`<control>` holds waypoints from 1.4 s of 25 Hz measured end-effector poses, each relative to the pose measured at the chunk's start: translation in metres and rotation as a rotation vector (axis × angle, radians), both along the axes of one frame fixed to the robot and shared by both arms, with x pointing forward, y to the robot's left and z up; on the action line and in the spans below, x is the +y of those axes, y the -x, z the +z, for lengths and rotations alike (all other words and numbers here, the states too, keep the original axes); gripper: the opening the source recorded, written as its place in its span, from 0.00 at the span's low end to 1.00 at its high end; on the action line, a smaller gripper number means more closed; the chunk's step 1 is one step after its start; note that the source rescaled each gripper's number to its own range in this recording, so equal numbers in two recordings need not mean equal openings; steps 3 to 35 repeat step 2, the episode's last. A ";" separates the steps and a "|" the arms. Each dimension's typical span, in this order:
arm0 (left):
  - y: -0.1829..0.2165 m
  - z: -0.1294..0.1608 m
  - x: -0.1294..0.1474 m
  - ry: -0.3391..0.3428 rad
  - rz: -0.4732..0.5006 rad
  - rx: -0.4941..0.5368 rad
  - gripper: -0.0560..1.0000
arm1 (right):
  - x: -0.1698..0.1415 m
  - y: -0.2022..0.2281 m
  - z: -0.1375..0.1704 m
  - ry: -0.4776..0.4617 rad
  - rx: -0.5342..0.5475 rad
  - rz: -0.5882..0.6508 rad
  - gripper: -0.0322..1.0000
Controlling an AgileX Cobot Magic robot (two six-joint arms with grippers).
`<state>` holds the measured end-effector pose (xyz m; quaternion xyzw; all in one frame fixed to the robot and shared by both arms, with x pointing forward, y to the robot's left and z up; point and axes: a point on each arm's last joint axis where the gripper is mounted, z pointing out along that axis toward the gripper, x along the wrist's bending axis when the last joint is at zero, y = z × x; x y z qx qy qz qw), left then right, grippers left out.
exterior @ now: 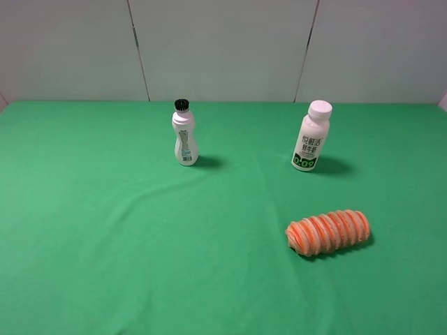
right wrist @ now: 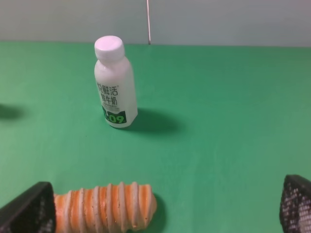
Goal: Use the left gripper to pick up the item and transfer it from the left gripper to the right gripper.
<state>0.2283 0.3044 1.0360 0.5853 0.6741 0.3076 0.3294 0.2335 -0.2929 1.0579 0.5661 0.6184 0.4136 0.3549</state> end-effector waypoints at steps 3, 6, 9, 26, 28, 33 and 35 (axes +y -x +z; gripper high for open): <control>0.000 0.000 0.000 0.000 0.000 0.000 1.00 | 0.000 0.000 0.000 0.000 0.000 0.000 1.00; 0.000 0.000 0.000 0.000 0.000 0.000 1.00 | 0.000 0.000 0.000 0.000 0.000 0.000 1.00; 0.000 0.000 0.000 0.000 0.000 0.000 1.00 | 0.000 0.000 0.000 0.000 0.000 0.000 1.00; 0.000 0.000 0.000 0.000 0.000 0.000 1.00 | 0.000 0.000 0.000 0.000 0.000 0.000 1.00; 0.000 0.000 0.000 0.000 0.000 0.000 1.00 | 0.000 0.000 0.000 0.000 0.000 0.000 1.00; 0.000 0.000 0.000 0.000 0.000 0.000 1.00 | 0.000 0.000 0.000 0.000 0.000 0.000 1.00; 0.000 0.000 0.000 0.000 0.000 0.000 1.00 | 0.000 0.000 0.000 0.000 0.000 0.000 1.00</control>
